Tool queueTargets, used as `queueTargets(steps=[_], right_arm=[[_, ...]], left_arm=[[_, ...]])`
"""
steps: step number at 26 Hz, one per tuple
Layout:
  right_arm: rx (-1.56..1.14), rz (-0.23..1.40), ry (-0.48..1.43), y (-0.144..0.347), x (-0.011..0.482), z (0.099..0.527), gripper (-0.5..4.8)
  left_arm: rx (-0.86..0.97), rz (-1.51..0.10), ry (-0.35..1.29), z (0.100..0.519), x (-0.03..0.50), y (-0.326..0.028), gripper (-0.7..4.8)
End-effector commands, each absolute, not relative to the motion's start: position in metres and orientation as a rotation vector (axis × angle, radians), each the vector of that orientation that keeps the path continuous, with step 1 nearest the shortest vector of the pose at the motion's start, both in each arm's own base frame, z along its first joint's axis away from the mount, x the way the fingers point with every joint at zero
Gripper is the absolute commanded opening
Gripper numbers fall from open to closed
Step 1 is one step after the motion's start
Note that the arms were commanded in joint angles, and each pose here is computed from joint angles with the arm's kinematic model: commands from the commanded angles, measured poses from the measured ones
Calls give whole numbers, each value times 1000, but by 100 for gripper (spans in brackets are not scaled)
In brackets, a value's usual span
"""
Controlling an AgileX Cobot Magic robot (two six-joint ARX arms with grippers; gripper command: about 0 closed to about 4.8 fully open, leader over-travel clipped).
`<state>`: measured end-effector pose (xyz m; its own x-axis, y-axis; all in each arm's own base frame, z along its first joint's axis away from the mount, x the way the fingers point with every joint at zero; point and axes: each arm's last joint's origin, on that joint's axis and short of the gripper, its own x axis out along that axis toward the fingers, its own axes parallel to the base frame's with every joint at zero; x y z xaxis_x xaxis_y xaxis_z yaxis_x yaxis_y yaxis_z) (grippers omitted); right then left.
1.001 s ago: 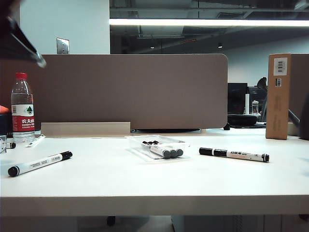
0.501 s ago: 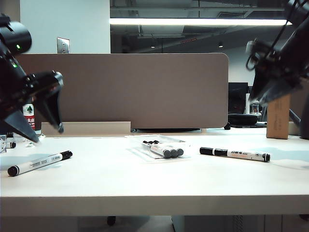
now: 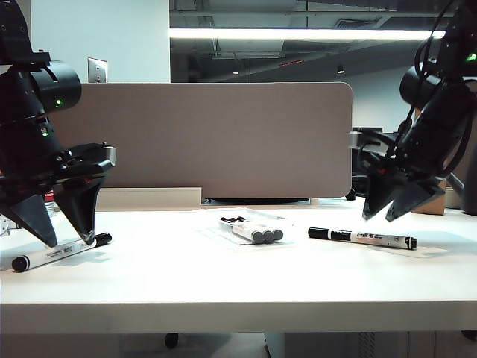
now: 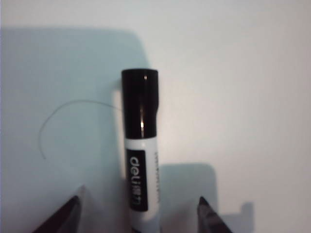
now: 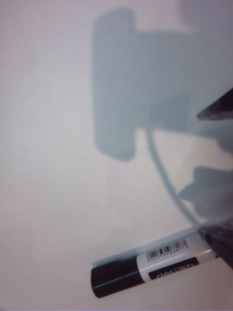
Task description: Pick up the markers scattered on the table and put them into the packaging box, making sure the markers fit the shape of the box's grooves.
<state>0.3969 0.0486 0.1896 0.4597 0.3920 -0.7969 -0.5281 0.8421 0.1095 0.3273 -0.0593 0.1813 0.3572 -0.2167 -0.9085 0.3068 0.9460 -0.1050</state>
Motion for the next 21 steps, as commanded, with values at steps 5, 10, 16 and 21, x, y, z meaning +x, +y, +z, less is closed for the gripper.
queueTargets(steps=[5,10,16,21], right_arm=[[-183,625,941,60,395,188,275],[-183,634,943,63,394,188,275],[-174,635,937,63,393,191,275],[-169,632,924,63,394,194,275]], left_arm=[[102,-353,1247,164,327,-63,252],[115,-366,1290,156,327,-63,66],[135,-384,1278,156,328,-63,-5],[45,-446,1229,158,332,-66,-5]])
